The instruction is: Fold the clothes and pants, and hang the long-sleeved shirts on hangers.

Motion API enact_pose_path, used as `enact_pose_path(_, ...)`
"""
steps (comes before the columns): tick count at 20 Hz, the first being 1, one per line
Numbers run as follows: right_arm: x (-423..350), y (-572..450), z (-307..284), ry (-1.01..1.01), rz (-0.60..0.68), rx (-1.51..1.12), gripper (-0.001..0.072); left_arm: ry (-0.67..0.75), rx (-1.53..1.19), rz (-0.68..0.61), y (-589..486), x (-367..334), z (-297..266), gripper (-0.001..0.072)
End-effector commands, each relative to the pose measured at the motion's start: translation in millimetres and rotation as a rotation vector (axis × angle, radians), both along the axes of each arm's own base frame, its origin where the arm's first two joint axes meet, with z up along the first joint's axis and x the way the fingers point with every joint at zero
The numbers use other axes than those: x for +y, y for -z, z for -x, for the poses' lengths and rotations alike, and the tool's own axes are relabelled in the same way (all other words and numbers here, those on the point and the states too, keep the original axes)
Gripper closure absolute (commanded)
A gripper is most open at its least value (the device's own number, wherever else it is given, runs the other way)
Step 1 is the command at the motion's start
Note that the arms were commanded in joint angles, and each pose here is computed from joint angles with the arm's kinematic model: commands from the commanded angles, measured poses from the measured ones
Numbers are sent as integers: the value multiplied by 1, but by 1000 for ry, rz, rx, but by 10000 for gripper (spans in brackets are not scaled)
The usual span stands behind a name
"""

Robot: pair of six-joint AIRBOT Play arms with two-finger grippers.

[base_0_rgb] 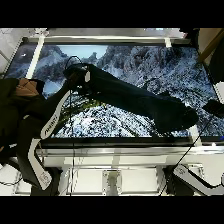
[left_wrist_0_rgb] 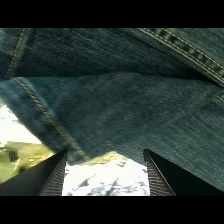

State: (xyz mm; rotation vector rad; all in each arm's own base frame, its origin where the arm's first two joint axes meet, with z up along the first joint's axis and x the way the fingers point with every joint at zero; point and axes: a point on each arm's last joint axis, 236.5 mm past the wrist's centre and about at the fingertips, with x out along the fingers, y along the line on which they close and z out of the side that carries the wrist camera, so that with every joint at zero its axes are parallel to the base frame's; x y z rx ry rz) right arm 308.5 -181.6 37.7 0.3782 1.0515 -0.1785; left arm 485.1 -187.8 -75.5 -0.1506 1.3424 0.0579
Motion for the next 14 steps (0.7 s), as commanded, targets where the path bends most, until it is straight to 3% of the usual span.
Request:
enact_pose_path(1, 1, 1, 1, -6, 0, 3, 364, -53, -23, -90, -21, 40, -4, 163)
enact_pose_path(6, 1, 1, 1, -16, 5, 3, 364, -180, -1, -364, -86, 129, 30, 175)
enact_pose_path(8, 2, 2, 1, -19, 2, 7, 363, -229, 20, -453, -97, 147, 60, 362)
enact_pose_path(12, 6, 3, 5, -49, -4, 20, 364, -294, 33, -569, -94, 166, 144, 378)
enact_pose_path(14, 5, 3, 4, -46, -1, 17, 363, -404, -9, -594, -95, 186, 188, 379)
